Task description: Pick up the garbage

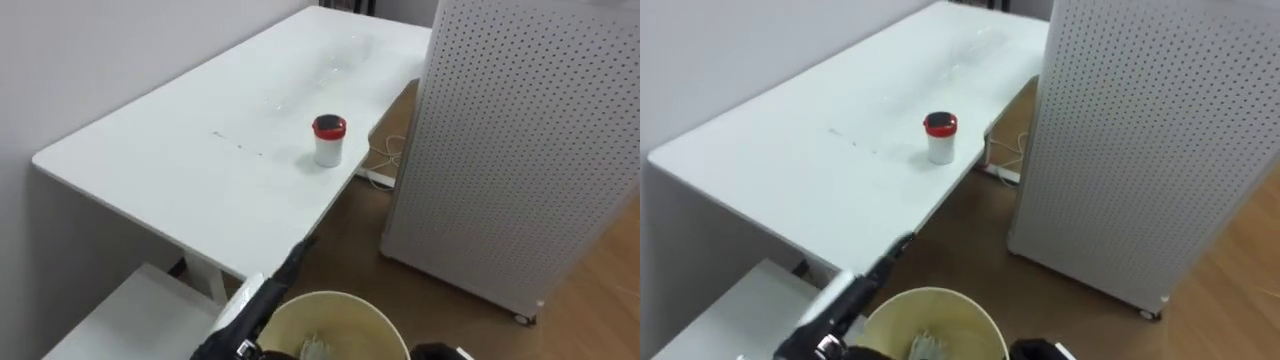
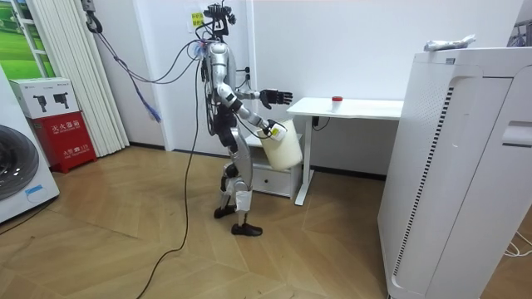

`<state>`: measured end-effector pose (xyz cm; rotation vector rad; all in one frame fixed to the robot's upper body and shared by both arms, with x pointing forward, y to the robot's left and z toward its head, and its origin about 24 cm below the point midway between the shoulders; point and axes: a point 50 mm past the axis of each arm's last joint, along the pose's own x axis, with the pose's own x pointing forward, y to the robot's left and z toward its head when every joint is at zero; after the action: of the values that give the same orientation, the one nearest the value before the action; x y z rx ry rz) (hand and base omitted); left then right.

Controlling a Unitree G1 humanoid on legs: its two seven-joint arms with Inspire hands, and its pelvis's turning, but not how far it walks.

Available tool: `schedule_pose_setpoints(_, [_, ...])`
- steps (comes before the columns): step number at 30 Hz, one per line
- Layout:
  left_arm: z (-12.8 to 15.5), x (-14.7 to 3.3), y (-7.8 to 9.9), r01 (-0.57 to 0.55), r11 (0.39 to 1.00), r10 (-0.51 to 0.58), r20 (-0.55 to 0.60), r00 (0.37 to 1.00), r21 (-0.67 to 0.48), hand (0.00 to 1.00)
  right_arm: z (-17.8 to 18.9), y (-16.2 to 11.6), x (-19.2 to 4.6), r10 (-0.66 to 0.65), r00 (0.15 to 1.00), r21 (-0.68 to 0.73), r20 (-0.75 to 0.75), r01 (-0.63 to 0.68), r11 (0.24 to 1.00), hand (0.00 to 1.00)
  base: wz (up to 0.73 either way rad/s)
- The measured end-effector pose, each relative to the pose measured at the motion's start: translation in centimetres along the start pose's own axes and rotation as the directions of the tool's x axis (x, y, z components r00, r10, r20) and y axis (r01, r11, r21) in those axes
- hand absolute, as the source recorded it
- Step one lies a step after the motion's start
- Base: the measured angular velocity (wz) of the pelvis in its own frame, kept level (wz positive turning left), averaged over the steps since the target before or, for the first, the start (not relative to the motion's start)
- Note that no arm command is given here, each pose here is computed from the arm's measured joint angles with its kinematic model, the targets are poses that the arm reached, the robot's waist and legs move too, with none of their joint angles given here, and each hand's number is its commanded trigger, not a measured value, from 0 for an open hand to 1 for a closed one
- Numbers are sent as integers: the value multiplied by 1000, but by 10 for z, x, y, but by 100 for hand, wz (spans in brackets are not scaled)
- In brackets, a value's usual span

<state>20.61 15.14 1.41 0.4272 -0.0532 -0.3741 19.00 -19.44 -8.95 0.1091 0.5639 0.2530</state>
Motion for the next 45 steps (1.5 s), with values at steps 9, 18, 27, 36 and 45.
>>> schedule_pose_setpoints(9, [1, -9, 11, -142, 990, 142, 1, 990, -3, 0, 5, -4, -1, -28, 999, -1, 41, 28, 1000, 100, -2])
schedule_pose_setpoints(18, [3, -18, 28, -290, 957, 290, 8, 957, -15, 0, -1, -3, -5, -27, 1000, -68, 11, 27, 997, 100, -31])
schedule_pose_setpoints(27, [7, -19, 32, -421, 905, 424, 44, 905, -63, 0, -2, -6, -10, -44, 999, -70, 15, 45, 997, 100, -39])
schedule_pose_setpoints(36, [8, -19, 39, -503, 858, 508, 39, 860, -103, 0, 0, -2, -10, -29, 999, -92, 24, 31, 995, 100, -16])
schedule_pose_setpoints(45, [3, -22, 47, -528, 843, 532, 21, 846, -99, 0, 7, 6, -10, -2, 998, -94, 65, 8, 996, 100, -34])
